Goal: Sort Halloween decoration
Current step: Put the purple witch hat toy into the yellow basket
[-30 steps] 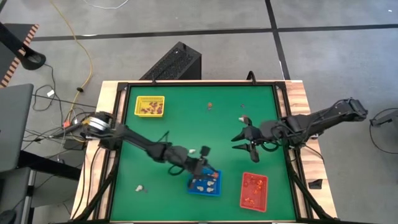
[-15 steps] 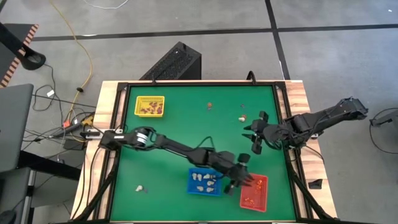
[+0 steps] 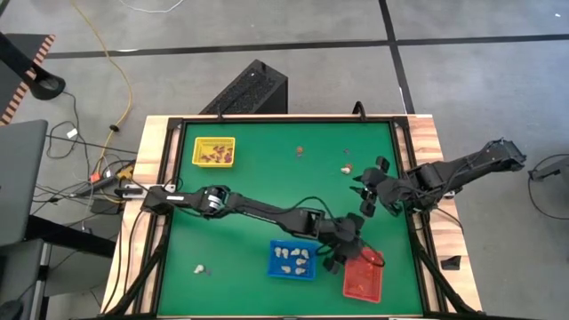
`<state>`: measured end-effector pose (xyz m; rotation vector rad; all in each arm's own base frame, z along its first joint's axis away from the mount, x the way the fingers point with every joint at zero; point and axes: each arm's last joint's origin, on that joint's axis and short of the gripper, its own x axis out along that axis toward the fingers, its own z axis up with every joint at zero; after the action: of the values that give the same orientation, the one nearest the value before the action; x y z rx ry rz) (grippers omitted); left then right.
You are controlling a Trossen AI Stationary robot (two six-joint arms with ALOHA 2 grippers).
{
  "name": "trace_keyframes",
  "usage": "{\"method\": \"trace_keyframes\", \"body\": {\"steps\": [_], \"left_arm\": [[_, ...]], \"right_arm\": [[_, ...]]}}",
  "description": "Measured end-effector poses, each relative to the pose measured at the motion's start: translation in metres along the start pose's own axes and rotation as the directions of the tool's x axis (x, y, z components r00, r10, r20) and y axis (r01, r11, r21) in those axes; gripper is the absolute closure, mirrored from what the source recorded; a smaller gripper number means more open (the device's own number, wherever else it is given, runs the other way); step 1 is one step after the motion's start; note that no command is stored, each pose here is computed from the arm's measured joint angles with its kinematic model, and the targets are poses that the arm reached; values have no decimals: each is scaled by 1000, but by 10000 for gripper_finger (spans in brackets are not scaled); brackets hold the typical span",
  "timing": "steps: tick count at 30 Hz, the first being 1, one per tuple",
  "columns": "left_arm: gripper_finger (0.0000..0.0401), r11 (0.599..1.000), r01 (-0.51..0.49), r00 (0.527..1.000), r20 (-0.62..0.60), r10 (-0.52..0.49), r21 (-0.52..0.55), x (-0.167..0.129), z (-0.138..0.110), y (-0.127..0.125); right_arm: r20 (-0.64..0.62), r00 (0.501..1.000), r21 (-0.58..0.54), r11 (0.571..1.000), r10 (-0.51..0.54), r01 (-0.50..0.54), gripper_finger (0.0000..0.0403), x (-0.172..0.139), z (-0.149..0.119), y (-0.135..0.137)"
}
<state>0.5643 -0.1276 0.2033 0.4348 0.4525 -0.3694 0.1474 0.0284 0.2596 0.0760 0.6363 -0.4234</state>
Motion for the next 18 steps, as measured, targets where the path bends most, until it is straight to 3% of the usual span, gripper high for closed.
{"method": "trace_keyframes", "body": {"steps": [4, 8, 13, 18], "left_arm": [[208, 985, -138, 965, -208, 157, 106, -34, 7, 12], [211, 935, -234, 791, -507, 343, 267, -79, 5, 26], [218, 952, -255, 626, -721, 297, 170, -150, 1, 57], [228, 927, -375, 451, -878, 162, -22, -227, -27, 99]], "right_arm": [[-10, 996, 118, 989, -88, 89, 239, 2, -1, -10], [-85, 978, 217, 954, -192, 206, 239, 13, -2, -21], [-191, 923, 343, 859, -333, 381, 239, 36, 2, -47], [-338, 885, 482, 749, -320, 455, 239, 59, 1, -79]]}}
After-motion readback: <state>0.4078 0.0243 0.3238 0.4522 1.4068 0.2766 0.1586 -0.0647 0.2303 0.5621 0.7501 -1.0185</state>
